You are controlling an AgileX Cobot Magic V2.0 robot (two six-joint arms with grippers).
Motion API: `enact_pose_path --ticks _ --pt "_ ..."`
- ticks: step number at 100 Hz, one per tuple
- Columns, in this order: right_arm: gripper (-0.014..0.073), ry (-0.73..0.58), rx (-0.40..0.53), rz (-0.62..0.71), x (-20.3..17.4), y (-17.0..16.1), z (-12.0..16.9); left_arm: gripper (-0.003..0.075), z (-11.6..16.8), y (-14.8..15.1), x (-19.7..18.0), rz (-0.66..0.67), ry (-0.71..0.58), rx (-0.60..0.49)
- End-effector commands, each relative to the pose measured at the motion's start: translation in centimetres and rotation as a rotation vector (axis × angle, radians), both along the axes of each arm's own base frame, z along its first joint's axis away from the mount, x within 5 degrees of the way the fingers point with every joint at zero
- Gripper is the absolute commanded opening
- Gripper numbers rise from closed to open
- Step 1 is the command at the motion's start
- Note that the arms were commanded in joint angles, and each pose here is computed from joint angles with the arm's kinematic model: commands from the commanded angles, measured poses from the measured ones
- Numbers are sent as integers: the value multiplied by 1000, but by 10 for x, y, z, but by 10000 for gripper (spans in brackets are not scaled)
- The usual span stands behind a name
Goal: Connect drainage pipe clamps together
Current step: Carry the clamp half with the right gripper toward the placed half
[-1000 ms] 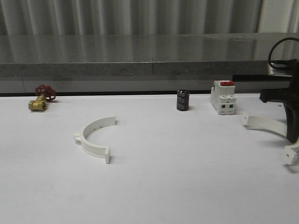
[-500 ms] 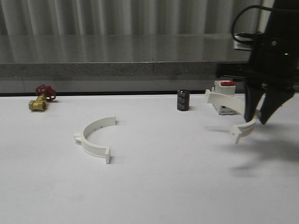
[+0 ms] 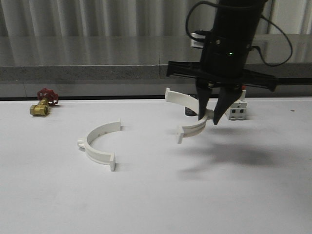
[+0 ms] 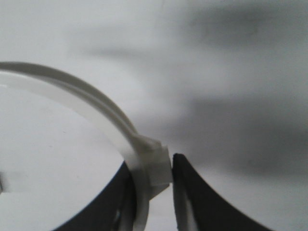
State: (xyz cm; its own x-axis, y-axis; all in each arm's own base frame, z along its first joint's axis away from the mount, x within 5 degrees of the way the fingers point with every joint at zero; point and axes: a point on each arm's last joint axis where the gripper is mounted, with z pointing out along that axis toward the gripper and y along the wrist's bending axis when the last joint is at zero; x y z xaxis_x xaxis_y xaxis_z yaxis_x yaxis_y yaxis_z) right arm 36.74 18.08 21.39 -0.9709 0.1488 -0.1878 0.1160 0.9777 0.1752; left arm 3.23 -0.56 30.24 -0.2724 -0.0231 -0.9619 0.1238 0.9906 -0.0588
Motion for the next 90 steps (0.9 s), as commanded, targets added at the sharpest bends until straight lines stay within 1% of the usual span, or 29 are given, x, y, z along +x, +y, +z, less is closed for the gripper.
enact_pose_path --ticks 1,16,34,45,60,90 --pt "60 -83 12 -7 4 11 25 -21 13 0 1 2 -81 -14" --pt "60 -73 -21 -32 10 32 18 -21 13 0 1 2 -81 -14" --pt "60 -79 -31 19 13 62 10 -21 13 0 1 2 -81 -14" --pt "60 -76 -32 37 16 74 4 -21 13 0 1 2 -81 -14" --pt "60 -56 -45 44 21 83 -5 -21 13 0 1 2 -81 -14" --pt "60 -44 -33 20 26 89 -16 -21 13 0 1 2 -81 -14"
